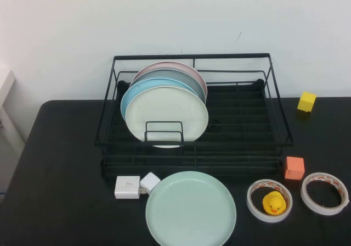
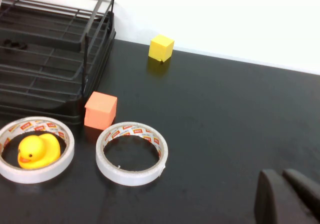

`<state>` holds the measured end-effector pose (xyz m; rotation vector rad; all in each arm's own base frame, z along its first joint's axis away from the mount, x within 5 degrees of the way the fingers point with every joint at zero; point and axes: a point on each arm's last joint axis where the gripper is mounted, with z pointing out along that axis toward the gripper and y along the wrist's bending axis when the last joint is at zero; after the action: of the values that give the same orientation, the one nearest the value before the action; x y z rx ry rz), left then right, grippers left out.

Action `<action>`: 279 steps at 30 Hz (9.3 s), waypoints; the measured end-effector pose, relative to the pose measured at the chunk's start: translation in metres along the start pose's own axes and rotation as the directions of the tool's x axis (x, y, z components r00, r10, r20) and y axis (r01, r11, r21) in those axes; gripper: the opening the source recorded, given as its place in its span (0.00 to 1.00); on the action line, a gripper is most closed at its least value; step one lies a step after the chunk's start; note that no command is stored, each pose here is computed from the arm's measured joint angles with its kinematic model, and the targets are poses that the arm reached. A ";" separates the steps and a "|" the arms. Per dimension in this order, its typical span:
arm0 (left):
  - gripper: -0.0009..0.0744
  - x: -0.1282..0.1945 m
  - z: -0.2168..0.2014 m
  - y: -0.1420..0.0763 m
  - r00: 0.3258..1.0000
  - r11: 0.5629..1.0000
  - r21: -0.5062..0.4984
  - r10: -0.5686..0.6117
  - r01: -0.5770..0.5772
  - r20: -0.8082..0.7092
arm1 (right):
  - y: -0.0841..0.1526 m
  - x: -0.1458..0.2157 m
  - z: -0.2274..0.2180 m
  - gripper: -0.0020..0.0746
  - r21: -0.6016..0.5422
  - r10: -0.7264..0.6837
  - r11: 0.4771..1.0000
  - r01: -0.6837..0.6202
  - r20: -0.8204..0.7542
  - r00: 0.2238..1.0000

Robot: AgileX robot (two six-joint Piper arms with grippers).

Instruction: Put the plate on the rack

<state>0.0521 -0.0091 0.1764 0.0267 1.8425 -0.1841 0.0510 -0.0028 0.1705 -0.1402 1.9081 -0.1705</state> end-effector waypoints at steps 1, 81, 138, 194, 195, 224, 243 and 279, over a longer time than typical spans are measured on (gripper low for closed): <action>0.01 0.000 0.000 0.000 1.000 1.000 0.000 0.000 0.000 0.000 | 0.000 0.000 0.000 0.02 0.000 0.000 1.000 0.000 0.000 1.000; 0.01 -0.052 -0.016 0.001 0.816 0.999 0.019 -0.042 0.038 0.577 | -0.011 -0.065 -0.029 0.02 0.086 0.000 0.992 -0.096 0.744 0.668; 0.01 -0.079 0.034 -0.037 0.823 0.941 0.151 -0.178 0.303 -0.540 | 0.160 -0.056 0.154 0.02 -0.667 -0.117 0.641 -0.379 -0.574 0.811; 0.01 -0.080 0.034 -0.039 0.810 0.927 0.140 -0.221 0.347 -0.544 | 0.179 -0.027 0.248 0.51 -0.247 0.111 0.668 -0.702 -0.900 0.422; 0.01 -0.080 0.034 -0.039 0.809 0.927 0.140 -0.222 0.349 -0.544 | 0.179 -0.022 0.249 0.51 -0.236 0.109 0.672 -0.702 -0.906 0.408; 0.01 -0.081 0.034 -0.040 0.803 0.915 0.144 -0.244 0.376 -0.544 | 0.193 0.021 0.265 0.12 -0.255 0.110 0.616 -0.746 -0.909 0.402; 0.04 -0.081 0.031 -0.047 0.774 0.882 0.178 -0.268 0.437 -0.574 | 0.206 -0.072 0.216 0.04 -0.636 -0.067 0.507 -0.581 -0.701 0.710; 0.11 -0.103 0.045 -0.049 0.950 0.899 0.382 -0.101 0.215 -0.296 | 0.203 -0.152 0.149 0.09 -0.902 -0.074 0.263 -0.344 -0.374 0.925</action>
<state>0.1184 -0.0562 0.2685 0.2031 2.0475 -0.7147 0.2390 0.2169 0.2234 -0.8270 2.0975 1.2700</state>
